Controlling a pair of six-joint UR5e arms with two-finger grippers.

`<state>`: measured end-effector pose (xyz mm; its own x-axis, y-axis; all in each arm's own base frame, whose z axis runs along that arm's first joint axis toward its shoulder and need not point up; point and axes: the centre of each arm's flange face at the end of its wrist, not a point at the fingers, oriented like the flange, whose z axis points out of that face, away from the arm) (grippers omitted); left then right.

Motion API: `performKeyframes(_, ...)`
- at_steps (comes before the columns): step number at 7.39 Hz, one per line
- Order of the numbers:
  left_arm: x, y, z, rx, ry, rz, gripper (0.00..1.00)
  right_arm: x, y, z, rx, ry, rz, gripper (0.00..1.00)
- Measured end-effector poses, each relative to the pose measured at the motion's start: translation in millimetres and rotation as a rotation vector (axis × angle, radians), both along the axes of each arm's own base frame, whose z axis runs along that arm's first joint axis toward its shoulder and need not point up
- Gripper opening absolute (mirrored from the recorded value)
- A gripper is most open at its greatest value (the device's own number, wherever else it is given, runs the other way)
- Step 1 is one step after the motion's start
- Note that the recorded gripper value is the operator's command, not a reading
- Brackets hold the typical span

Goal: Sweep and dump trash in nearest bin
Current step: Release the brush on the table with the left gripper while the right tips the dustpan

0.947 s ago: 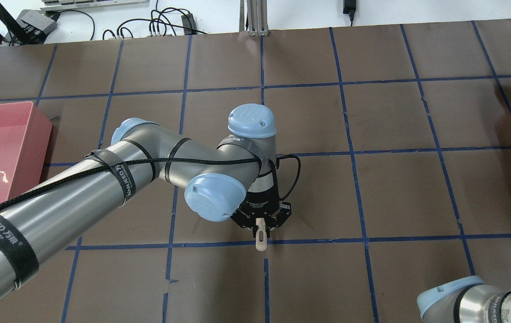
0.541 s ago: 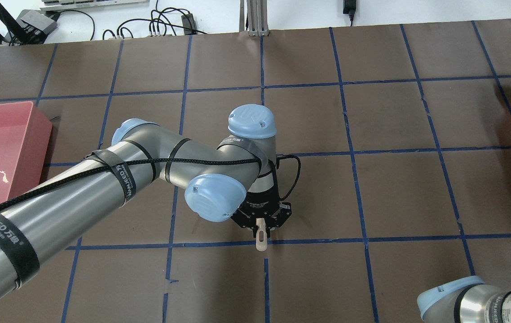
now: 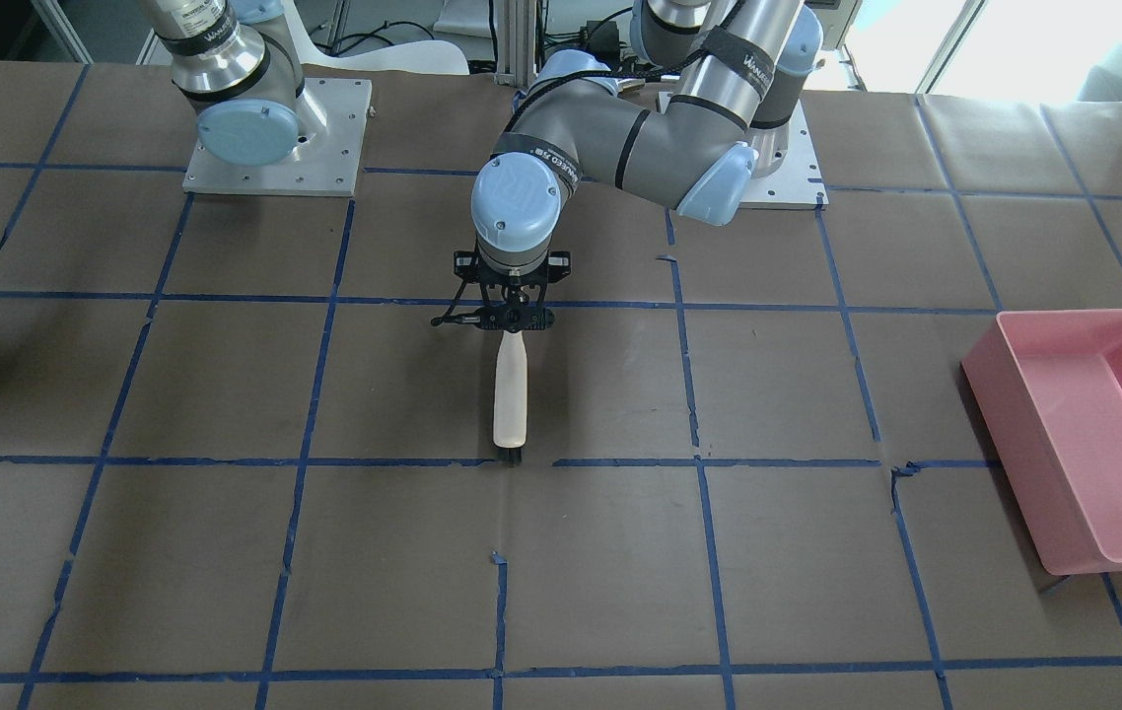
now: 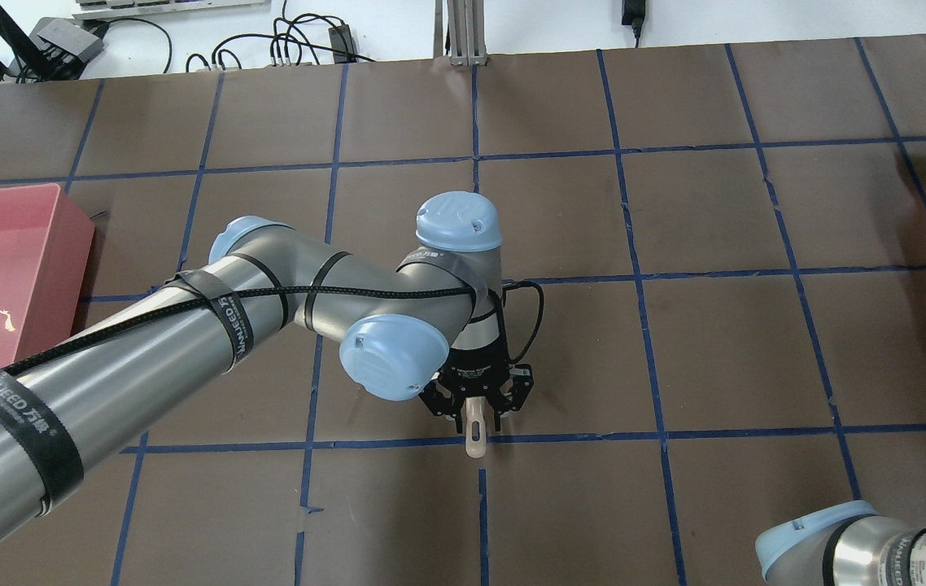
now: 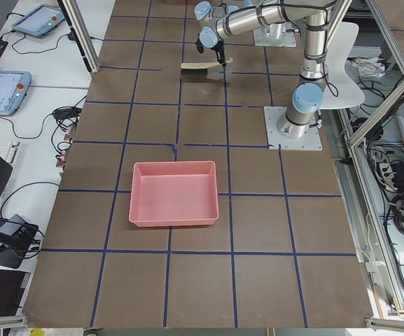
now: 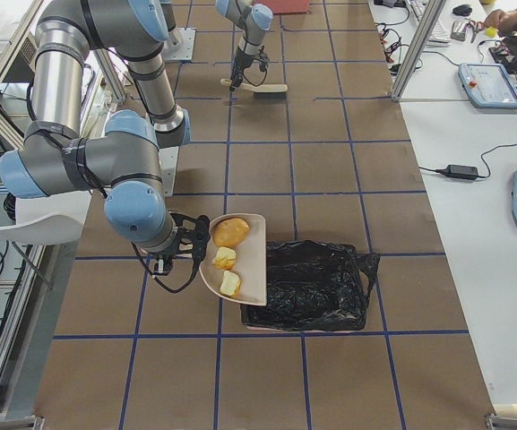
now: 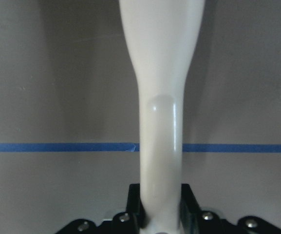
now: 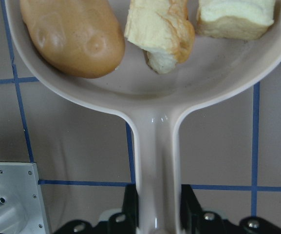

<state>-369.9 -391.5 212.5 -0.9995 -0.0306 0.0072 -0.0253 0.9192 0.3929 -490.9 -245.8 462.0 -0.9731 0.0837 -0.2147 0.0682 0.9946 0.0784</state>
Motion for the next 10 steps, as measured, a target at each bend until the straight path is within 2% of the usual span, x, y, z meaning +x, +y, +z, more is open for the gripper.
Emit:
performKeyframes(3, -0.6, -1.4, 2.0, -0.006, 0.004, -0.004, 1.00, 5.5, -4.0, -1.6, 0.010, -0.030, -0.031, 0.04)
performKeyframes(4, -1.5, -7.5, 12.7, -0.034, 0.023, -0.012, 1.00, 6.8, -5.7, -2.0, 0.011, -0.037, -0.036, 0.04)
performKeyframes(5, 1.8, -23.8, 35.1, -0.088, 0.061, -0.033, 1.00, 8.6, -8.9, -0.2, 0.012, -0.046, -0.041, 0.04)
performKeyframes(7, 31.8, -77.2, 95.3, -0.177, 0.122, -0.058, 1.00, 9.0, -16.8, 7.6, 0.019, -0.084, -0.056, 0.04)
performKeyframes(10, 121.2, -143.4, 193.9, -0.274, 0.164, -0.112, 1.00, 5.0, -33.5, 3.4, 0.043, -0.114, -0.058, 0.04)
